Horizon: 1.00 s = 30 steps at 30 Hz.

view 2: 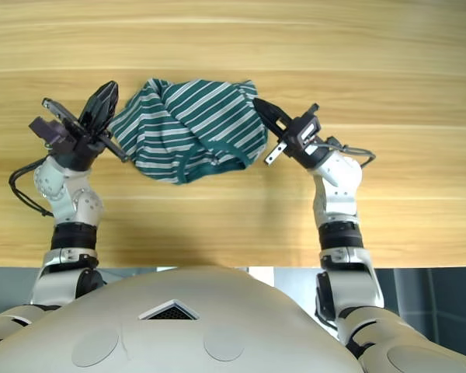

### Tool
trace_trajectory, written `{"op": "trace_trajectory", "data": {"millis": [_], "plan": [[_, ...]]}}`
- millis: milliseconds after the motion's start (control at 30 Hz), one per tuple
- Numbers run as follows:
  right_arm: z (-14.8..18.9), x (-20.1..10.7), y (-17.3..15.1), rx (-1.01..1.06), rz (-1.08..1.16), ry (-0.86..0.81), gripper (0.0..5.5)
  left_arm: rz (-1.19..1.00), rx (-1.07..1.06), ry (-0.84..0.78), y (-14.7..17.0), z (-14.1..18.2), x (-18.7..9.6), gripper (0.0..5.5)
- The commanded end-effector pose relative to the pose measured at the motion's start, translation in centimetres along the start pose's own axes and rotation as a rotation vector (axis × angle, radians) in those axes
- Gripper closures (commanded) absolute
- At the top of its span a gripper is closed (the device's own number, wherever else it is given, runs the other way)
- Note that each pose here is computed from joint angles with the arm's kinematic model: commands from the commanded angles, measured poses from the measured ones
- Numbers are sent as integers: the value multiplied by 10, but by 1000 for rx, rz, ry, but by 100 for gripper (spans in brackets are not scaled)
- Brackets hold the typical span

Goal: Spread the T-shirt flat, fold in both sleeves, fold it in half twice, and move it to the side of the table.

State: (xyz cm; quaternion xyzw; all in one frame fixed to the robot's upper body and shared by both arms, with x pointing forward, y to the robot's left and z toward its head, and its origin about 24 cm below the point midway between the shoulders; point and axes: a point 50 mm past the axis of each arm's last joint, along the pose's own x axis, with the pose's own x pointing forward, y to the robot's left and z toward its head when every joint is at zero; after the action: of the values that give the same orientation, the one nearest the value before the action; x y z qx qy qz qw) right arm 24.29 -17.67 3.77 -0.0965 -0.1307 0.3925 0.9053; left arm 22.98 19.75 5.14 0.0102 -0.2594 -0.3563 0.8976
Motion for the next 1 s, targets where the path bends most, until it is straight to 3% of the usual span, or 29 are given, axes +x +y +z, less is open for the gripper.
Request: {"op": "trace_trajectory", "data": {"millis": [33,1000], "plan": [[1,-2,0,-17,19,9,547,-21,16,12,0,1,0,550],[-2,-4,5,-11,103,39,547,-89,-15,50,-5,-5,3,550]]}}
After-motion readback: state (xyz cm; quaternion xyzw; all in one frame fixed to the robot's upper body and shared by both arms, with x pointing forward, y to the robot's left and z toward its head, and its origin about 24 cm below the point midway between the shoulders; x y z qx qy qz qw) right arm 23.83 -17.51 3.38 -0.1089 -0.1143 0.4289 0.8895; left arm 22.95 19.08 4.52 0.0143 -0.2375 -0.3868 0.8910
